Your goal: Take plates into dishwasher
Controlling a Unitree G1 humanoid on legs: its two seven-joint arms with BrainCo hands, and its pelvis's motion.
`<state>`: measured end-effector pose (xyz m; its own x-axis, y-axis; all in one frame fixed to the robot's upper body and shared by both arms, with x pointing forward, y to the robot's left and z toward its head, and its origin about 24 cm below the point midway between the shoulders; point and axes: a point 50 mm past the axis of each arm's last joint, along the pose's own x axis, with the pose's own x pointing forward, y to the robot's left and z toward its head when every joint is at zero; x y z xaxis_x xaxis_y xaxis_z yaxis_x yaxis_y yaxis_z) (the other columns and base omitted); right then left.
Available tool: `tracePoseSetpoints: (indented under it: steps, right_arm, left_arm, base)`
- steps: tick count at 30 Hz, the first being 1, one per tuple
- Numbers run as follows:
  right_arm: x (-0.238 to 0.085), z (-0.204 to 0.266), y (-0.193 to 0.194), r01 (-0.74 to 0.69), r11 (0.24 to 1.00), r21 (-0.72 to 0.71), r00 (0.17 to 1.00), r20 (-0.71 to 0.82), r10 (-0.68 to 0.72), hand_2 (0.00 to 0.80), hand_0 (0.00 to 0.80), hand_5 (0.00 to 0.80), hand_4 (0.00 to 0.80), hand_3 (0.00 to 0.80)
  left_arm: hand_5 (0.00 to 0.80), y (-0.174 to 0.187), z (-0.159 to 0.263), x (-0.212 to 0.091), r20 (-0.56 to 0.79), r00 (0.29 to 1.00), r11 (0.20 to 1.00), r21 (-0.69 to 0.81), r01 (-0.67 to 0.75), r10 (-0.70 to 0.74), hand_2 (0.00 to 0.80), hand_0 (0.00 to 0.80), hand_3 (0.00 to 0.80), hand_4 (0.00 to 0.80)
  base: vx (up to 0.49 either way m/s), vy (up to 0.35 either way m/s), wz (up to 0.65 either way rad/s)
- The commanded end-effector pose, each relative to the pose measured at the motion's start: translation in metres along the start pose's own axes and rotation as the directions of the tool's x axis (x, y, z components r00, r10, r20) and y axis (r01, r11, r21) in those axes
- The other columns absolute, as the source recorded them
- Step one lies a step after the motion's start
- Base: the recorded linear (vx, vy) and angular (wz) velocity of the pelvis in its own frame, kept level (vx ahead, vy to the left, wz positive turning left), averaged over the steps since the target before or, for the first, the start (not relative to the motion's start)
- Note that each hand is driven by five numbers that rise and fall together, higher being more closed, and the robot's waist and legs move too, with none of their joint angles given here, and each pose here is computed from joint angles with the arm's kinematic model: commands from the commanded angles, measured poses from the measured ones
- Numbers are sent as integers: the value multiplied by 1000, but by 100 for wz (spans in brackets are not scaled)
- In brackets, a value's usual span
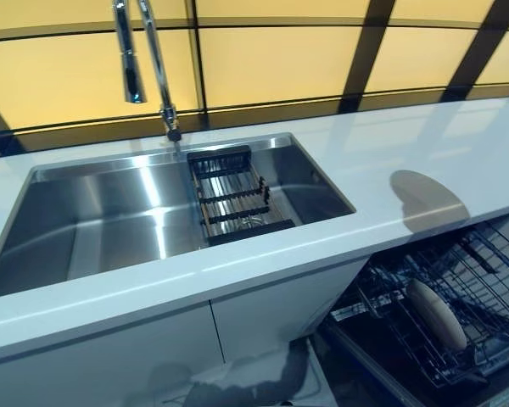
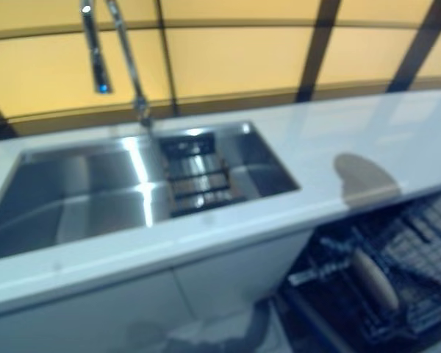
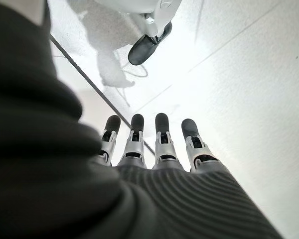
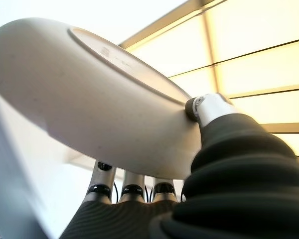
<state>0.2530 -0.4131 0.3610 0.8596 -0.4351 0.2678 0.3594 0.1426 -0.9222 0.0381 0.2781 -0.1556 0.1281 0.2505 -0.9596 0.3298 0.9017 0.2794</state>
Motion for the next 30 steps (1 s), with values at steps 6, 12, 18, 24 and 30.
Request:
tracePoseSetpoints:
  steps: [6, 12, 18, 24, 30]
  right_arm:
    - [-12, -30, -1, -18, 997, 76, 999, -26, 20, 800, 800, 800, 800, 800]
    - [-18, -42, 33, -131, 979, 153, 991, -13, 134, 800, 800, 800, 800, 800]
    - [-31, -52, 90, -286, 935, 208, 956, -2, 293, 800, 800, 800, 800, 800]
    - [-42, -59, 126, -375, 890, 260, 919, -23, 394, 800, 800, 800, 800, 800]
    - [-52, -51, 156, -435, 854, 286, 889, -16, 458, 800, 800, 800, 800, 800]
  left_arm:
    - [0, 31, -1, -2, -36, 997, 994, 89, -64, 67, 0, 0, 0, 0]
    - [0, 32, 2, -2, -40, 998, 993, 112, -45, 49, 0, 0, 0, 0]
    - [0, 35, 10, -2, -20, 999, 991, 129, -34, 37, 0, 0, 0, 0]
    - [0, 37, 17, -2, -8, 999, 991, 128, -39, 40, 0, 0, 0, 0]
    - [0, 38, 26, -3, 14, 999, 991, 122, -48, 46, 0, 0, 0, 0]
  base:
    - [-7, -36, -7]
    - [-3, -31, -10]
    - [-10, -54, -10]
    - [-11, -25, -2]
    - [-53, 17, -2]
